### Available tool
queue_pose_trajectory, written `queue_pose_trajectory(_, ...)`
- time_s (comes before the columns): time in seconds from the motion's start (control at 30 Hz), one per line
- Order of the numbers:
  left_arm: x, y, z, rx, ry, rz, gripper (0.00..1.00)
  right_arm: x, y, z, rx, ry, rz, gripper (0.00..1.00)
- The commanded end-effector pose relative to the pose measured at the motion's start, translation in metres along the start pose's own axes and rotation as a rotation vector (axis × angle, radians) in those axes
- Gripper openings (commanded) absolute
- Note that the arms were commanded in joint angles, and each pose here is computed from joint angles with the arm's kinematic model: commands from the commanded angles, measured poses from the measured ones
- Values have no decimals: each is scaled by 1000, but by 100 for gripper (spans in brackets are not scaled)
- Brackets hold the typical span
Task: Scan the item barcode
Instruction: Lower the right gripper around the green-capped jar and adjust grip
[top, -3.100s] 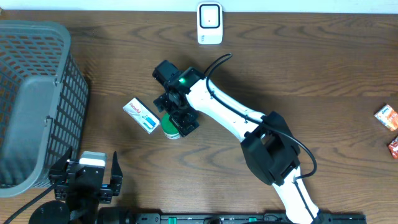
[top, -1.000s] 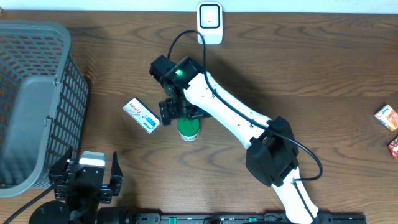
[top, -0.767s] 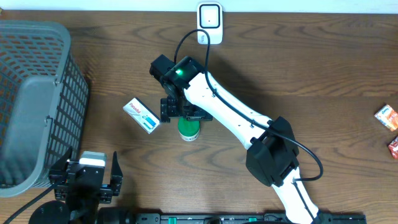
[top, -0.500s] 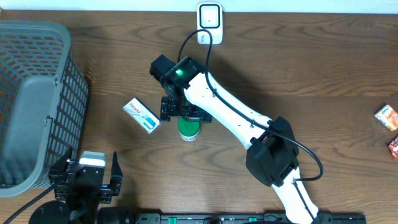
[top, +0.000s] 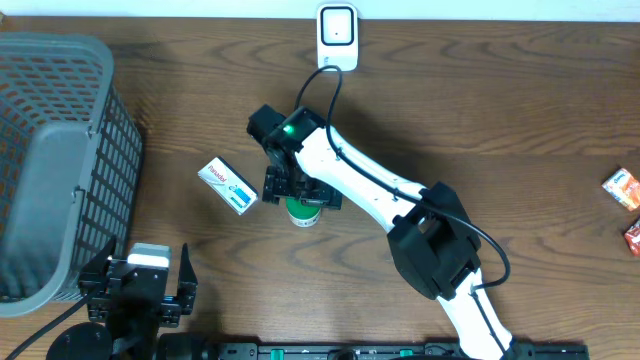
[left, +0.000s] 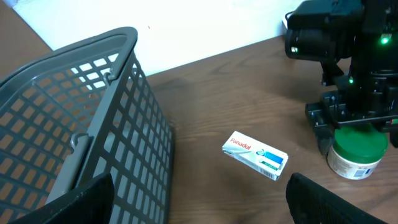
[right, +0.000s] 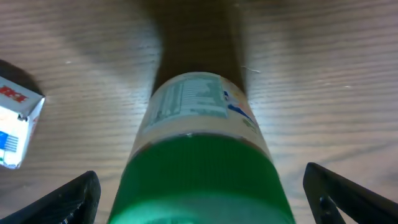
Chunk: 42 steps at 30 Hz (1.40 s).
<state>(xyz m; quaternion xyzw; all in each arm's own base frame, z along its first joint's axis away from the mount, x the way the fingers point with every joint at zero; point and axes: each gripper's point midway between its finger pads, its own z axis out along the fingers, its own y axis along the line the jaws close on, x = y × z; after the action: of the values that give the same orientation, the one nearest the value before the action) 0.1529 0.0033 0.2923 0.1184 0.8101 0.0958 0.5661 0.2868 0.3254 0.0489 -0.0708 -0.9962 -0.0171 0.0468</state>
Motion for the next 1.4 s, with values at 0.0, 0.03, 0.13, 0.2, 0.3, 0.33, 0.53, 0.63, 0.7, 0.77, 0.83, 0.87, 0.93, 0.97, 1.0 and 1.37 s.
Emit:
queue_pose_trajectory(0.0,0,0,0,2,3,-12,86,1,-2,4,-11,17,34,99)
queue_pose_trajectory(0.03,0,0,0,2,3,-12,86,2,-3,6,-8,20,44,99)
queue_pose_trajectory(0.13,0,0,0,2,3,-12,87,2,-4,10,-5,22,56,98)
queue_pose_trajectory(0.2,0,0,0,2,3,-12,86,1,-4,15,-9,19,55,98)
queue_pose_trajectory(0.3,0,0,0,2,3,-12,87,3,-5,20,-6,25,90,94)
queue_pose_trajectory(0.33,0,0,0,2,3,-12,86,4,-6,21,-3,26,109,93)
queue_pose_trajectory(0.53,0,0,0,2,3,-12,86,2,-8,22,9,14,240,86)
queue_pose_trajectory(0.63,0,0,0,2,3,-12,87,0,-9,22,14,-1,304,87)
queue_pose_trajectory(0.7,0,0,0,2,3,-12,87,-2,-10,22,20,-15,318,87)
queue_pose_trajectory(0.77,0,0,0,2,3,-12,86,-3,-10,22,21,-19,318,87)
queue_pose_trajectory(0.83,0,0,0,2,3,-12,86,-3,-10,22,22,-19,317,88)
queue_pose_trajectory(0.87,0,0,0,2,3,-12,86,-4,-11,22,23,-23,317,90)
queue_pose_trajectory(0.93,0,0,0,2,3,-12,86,-6,-11,23,27,-41,309,92)
queue_pose_trajectory(0.97,0,0,0,2,3,-12,86,-6,-12,23,32,-48,307,93)
queue_pose_trajectory(1.0,0,0,0,2,3,-12,86,-7,-12,23,34,-55,295,93)
queue_pose_trajectory(1.37,0,0,0,2,3,-12,86,2,-1,26,26,-63,213,94)
